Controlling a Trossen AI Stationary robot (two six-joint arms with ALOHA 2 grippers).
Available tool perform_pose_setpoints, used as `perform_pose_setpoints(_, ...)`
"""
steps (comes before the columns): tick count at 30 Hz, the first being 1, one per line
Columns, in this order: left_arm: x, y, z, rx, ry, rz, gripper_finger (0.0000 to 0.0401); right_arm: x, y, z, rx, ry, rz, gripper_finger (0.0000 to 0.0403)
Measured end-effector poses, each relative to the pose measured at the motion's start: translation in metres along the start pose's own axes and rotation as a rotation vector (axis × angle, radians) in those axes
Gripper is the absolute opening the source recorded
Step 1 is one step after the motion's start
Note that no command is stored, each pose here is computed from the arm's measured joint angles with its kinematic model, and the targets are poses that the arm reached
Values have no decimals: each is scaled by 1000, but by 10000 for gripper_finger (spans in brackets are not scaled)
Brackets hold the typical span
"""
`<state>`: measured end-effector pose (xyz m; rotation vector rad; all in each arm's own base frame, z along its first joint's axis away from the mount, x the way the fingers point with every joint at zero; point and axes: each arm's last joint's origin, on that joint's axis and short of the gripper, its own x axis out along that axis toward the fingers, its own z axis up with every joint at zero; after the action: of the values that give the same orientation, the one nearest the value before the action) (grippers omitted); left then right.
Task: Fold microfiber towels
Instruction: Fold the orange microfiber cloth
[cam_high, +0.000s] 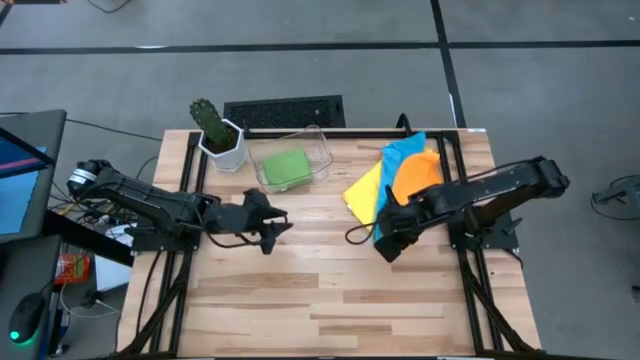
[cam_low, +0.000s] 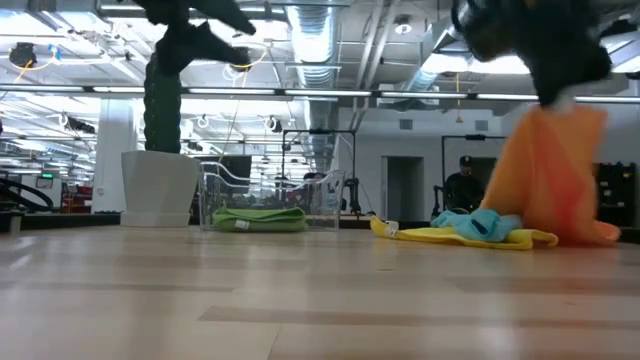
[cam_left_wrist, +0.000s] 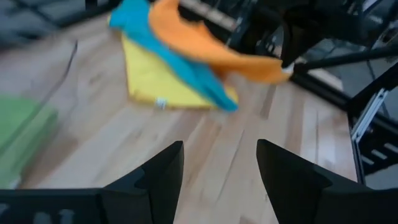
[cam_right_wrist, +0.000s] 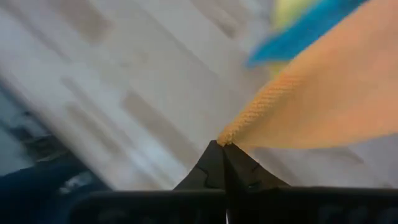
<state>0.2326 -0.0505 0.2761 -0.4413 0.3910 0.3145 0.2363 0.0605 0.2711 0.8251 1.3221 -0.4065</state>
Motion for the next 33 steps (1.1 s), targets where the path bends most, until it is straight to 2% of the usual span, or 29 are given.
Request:
perform_pose_setpoints(6,-1,-6,11,58,-117,-36,196,-38,25,2,-56,-71,138,8)
perform_pose_setpoints(10,0,-5,15,52,-144,-41,196,-51,32,1,-75,-90,183,9)
perform_pose_setpoints(12,1,-4,17,42,-145,-60,196,-56,36,-2,-124,-95,205,9)
perform_pose_setpoints(18,15,-9,17,31,-115,-192,196,-60,56,-9,-216,-146,345,12)
perform_pose_setpoints(24,47,-21,4,38,-80,-318,196,-44,82,-11,-322,-156,436,12)
perform_pose_setpoints(27,62,-27,-3,14,-63,-377,196,-38,89,-13,-327,-151,444,14)
perform_pose_setpoints(30,74,-30,-14,26,4,-395,196,-37,88,-8,-251,-144,445,14)
perform_pose_setpoints(33,85,-33,-30,105,35,-372,196,-39,89,-2,-210,-166,478,14)
